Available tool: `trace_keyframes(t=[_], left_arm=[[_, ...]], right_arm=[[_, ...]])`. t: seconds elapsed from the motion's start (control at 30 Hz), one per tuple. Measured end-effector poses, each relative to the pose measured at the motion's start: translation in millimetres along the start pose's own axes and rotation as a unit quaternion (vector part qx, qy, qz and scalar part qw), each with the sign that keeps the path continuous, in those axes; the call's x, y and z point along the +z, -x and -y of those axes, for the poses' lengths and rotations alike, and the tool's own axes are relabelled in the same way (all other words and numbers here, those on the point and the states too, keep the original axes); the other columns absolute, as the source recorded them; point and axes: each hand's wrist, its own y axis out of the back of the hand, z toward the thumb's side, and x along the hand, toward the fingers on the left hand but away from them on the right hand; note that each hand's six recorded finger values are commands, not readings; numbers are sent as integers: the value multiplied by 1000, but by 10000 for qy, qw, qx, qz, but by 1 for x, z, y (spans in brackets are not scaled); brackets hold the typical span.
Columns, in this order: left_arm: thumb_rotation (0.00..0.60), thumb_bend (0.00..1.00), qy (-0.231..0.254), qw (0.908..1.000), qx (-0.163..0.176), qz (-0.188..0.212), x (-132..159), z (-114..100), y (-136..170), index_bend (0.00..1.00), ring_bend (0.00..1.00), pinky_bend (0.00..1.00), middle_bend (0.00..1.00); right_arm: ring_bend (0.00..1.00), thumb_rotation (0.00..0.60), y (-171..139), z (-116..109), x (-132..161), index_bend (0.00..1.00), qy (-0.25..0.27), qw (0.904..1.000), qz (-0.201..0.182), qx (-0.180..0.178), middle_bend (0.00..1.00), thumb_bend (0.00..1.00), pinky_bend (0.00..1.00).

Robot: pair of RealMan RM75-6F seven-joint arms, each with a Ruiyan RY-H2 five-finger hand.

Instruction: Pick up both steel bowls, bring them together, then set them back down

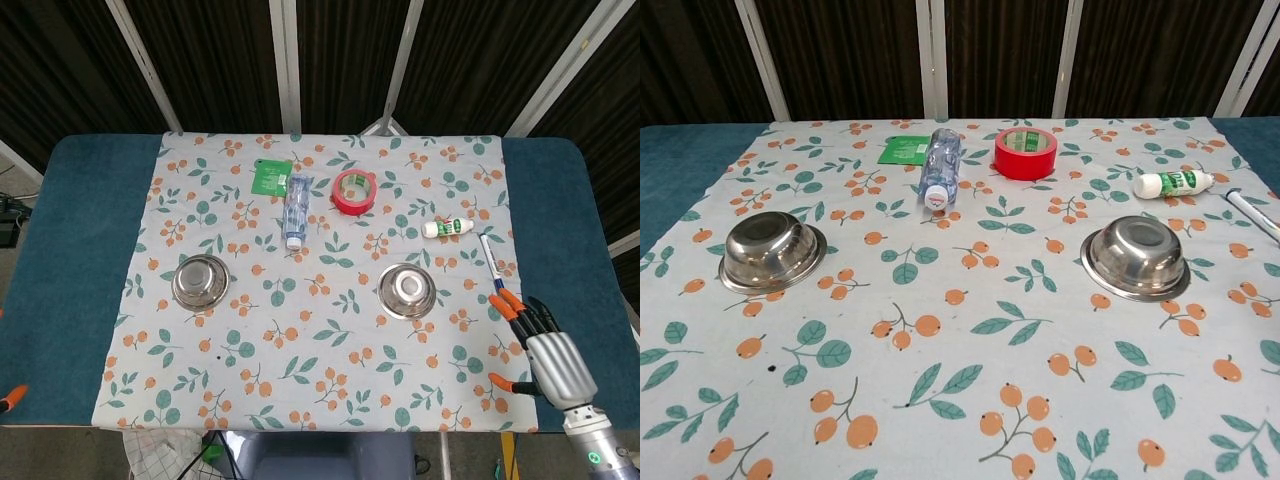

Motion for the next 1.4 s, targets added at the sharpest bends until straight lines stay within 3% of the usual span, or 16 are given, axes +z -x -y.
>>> trace_keyframes(t=[0.27,0.63,0.9,1.4], left_arm=[[600,0,-59,9999,-72,111,6,4,0,142,0,48,0],[600,0,-116,9999,-23,2,2,3,3,142,0,48,0],[600,0,-200,9997,33,-95,0,2,4,142,0,48,0],[600,0,-343,9992,22,-227,-2,5,4,144,0,48,0]], right_arm=[[117,600,42,5,43,110,-388,9981,-369,314,20,0,0],[90,600,114,36,74,110,-681,9957,-157,601,14,0,0],[90,600,158,59,77,111,-863,9928,85,826,14,0,0],[132,600,183,93,56,127,-1125,9842,426,1295,36,0,0]])
